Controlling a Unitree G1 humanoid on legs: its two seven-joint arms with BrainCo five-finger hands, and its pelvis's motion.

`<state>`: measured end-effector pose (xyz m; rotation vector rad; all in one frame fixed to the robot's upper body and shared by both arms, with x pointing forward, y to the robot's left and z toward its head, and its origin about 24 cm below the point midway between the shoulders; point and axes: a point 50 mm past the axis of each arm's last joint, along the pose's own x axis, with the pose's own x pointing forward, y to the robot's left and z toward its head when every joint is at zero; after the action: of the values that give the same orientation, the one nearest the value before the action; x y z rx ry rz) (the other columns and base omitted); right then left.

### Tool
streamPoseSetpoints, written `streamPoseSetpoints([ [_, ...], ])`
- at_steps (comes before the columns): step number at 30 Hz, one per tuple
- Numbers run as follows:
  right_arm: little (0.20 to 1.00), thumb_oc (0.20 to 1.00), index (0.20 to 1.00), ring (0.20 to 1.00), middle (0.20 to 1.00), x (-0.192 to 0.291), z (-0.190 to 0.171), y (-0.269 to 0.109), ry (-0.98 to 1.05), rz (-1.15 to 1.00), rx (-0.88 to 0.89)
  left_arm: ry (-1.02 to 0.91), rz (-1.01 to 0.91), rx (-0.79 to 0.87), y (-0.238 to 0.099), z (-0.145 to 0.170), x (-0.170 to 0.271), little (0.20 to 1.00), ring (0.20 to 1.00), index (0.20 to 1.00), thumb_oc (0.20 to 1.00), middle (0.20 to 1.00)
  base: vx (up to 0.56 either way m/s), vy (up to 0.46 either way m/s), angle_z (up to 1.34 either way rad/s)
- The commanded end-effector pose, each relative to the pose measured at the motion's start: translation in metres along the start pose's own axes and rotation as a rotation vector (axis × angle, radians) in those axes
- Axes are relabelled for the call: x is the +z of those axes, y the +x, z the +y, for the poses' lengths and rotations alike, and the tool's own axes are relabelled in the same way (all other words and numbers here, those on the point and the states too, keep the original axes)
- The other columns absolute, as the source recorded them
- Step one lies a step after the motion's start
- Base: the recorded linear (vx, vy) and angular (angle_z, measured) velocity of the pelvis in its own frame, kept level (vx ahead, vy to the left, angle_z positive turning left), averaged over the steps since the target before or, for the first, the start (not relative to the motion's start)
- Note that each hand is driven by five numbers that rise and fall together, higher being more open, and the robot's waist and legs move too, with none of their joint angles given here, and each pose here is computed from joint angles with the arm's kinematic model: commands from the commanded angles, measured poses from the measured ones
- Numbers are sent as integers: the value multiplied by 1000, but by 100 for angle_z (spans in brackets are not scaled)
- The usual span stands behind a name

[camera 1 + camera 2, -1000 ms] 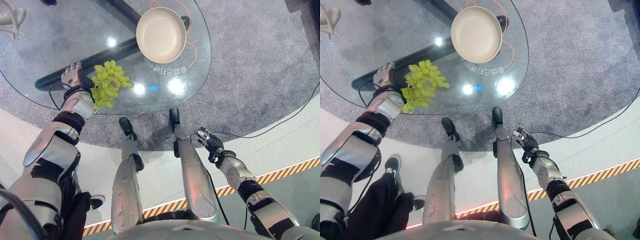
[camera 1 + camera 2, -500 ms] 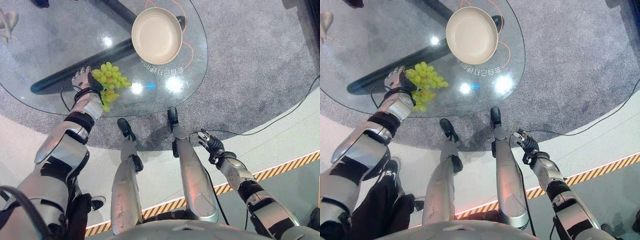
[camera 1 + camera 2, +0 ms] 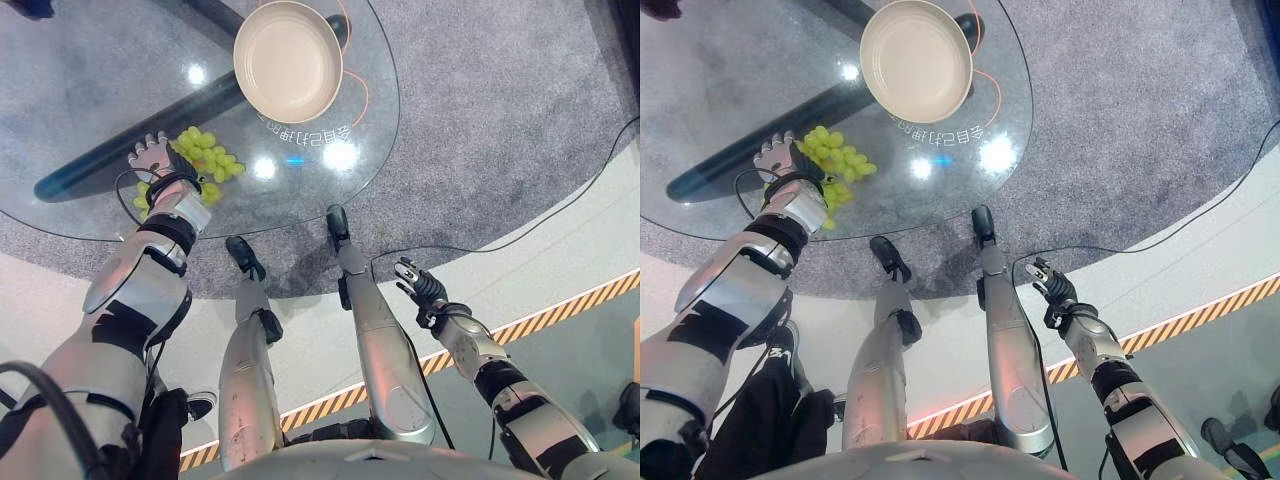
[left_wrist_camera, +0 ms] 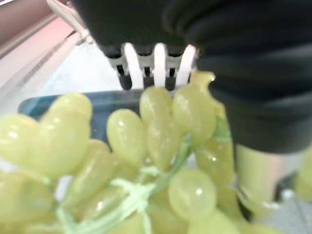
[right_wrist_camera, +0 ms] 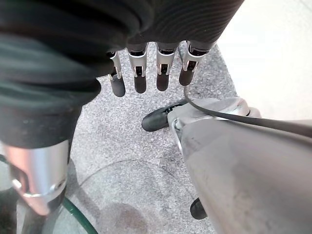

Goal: Pick up fruits into the plate

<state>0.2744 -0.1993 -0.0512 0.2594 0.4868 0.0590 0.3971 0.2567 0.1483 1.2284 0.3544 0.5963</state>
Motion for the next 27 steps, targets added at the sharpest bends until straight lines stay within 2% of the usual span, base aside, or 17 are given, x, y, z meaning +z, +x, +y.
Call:
streamPoseSetpoints([
  [1,1000,1000,1000,1000,1000,-10,16,-1,35,-5,53,32,77,38,8,13,-15,200,200,200,200,200,0,0,0],
  [18,1000,1000,1000,1000,1000,-9,15,-2,34,-10,51,-5,8,35,6,6,-10,200,200,200,200,200,0,0,0],
  [27,1000,1000,1000,1000,1000,-8,7,-5,20,-26,28,-262,-141,-42,-2,-7,5,200,200,200,200,200,15,37,2],
])
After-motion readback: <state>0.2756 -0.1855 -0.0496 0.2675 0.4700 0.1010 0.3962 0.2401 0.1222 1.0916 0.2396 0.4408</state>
